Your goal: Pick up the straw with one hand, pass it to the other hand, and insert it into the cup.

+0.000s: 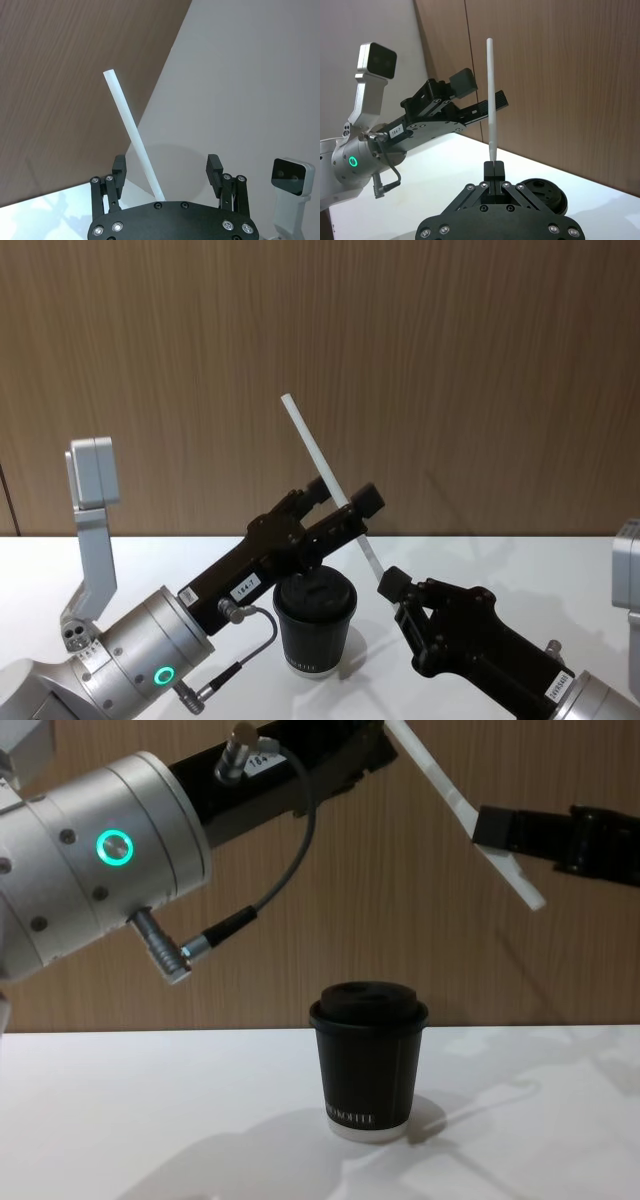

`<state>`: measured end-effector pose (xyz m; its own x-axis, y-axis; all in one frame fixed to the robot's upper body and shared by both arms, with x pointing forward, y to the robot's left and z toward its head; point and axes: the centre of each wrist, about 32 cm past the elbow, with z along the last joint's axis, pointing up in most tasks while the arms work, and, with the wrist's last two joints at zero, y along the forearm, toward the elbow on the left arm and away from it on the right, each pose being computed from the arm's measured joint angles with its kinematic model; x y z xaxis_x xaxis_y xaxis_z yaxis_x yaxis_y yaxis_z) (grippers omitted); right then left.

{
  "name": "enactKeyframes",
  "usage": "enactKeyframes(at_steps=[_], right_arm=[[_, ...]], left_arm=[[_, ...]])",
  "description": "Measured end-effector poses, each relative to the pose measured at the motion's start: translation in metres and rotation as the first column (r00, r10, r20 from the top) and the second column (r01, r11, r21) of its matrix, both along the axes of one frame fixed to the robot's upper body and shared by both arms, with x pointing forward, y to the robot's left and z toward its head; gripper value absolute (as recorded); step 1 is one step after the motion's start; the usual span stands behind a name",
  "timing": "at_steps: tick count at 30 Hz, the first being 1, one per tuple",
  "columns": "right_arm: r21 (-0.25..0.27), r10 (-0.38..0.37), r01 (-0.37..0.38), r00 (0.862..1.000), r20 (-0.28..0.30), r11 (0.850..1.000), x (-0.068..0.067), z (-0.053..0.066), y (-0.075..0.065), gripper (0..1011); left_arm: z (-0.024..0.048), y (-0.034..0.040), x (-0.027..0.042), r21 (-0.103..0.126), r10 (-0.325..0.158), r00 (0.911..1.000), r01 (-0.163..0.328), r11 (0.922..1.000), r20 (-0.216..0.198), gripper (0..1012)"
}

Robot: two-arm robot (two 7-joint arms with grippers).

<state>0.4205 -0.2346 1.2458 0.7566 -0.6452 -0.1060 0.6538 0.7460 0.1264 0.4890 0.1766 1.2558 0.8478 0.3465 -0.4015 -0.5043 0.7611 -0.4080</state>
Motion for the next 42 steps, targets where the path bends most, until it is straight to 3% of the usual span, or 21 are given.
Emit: enactKeyframes(at_steps=[5,14,28,29,35,42], right_arm=[[-0.001,0.001,-0.001,1.000,-0.001,1.000,-0.0001,0.0000,0.0000,4],[-0.002,0.000,0.000,1.000,-0.002,1.000,0.0001,0.0002,0.0002,4],[0.004,-0.014,0.015,1.000,-0.016,1.000,0.0012,0.0001,-0.0008,4],[0.004,-0.017,0.017,1.000,-0.020,1.000,0.0014,0.0001,-0.0009,4],[0.006,-0.026,0.026,0.999,-0.034,1.000,0.0020,0.0002,-0.0013,4],[0.007,-0.032,0.032,0.999,-0.043,0.999,0.0021,0.0001,-0.0017,4]], left_arm=[[0.0005,-0.0015,0.0006,-0.007,0.004,1.0000,-0.004,1.0000,0.004,962],[0.0005,-0.0024,0.0032,-0.015,0.006,1.0000,-0.006,0.9999,0.006,733],[0.0001,-0.0022,0.0078,-0.023,0.002,1.0000,-0.002,0.9997,0.005,272],[0.0001,-0.0021,0.0079,-0.023,0.002,1.0000,-0.002,0.9997,0.005,204],[-0.0002,-0.0019,0.0086,-0.019,0.001,1.0000,-0.001,0.9998,0.005,59],[-0.0009,-0.0014,0.0089,-0.012,0.006,1.0000,-0.006,0.9999,0.003,7]])
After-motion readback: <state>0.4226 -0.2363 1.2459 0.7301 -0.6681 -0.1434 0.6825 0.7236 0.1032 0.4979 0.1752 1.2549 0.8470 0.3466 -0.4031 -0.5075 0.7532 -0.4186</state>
